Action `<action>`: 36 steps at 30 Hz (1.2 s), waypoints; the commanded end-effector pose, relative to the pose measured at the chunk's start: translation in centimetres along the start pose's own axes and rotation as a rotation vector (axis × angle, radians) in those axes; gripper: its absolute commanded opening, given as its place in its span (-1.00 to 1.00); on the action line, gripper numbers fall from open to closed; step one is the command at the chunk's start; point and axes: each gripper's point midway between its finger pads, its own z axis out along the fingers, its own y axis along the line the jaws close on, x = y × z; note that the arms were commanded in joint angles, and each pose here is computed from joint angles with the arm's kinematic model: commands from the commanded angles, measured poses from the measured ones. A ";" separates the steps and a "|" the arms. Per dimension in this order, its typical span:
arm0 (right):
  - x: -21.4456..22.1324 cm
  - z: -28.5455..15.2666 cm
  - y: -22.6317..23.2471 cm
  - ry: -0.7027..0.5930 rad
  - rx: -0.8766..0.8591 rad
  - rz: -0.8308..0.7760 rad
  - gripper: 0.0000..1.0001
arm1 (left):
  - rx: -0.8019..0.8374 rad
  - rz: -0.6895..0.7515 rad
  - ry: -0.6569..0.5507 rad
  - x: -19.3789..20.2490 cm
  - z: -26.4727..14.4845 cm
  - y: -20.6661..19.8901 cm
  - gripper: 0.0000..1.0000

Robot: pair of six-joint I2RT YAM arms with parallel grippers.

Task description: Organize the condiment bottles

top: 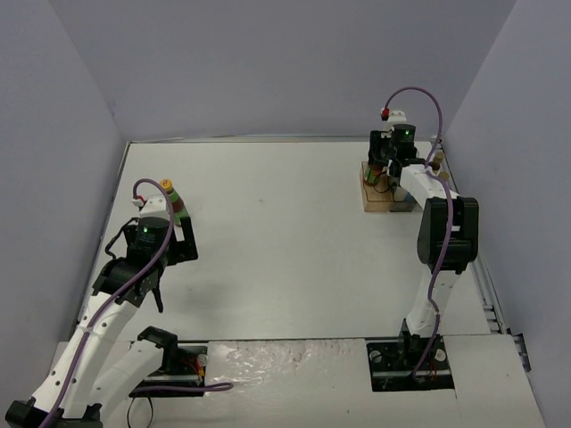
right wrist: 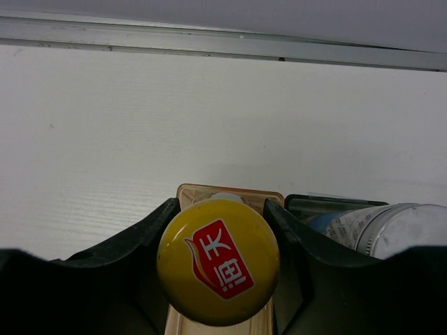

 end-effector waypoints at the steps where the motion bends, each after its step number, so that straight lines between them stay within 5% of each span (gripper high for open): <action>1: -8.7 -1.6 -1.0 -0.274 0.034 0.003 -0.93 | 0.010 -0.010 -0.055 -1.6 0.1 -0.3 0.94; 10: -6.8 -1.5 -0.9 -0.222 0.027 0.004 0.12 | 0.013 -0.007 -0.046 -1.5 0.3 -0.4 0.94; 19: -9.6 -5.5 -1.1 -0.251 0.048 0.025 0.84 | 0.004 -0.019 -0.039 -1.4 0.4 -0.4 0.94; 27: -13.5 -16.1 0.1 -0.347 0.030 0.129 1.00 | -0.069 -0.074 -0.082 -2.9 1.7 0.1 0.94; 36: -14.4 -26.4 4.5 -0.451 -0.160 0.245 1.00 | -0.127 -0.121 -0.162 -9.3 4.7 0.9 0.94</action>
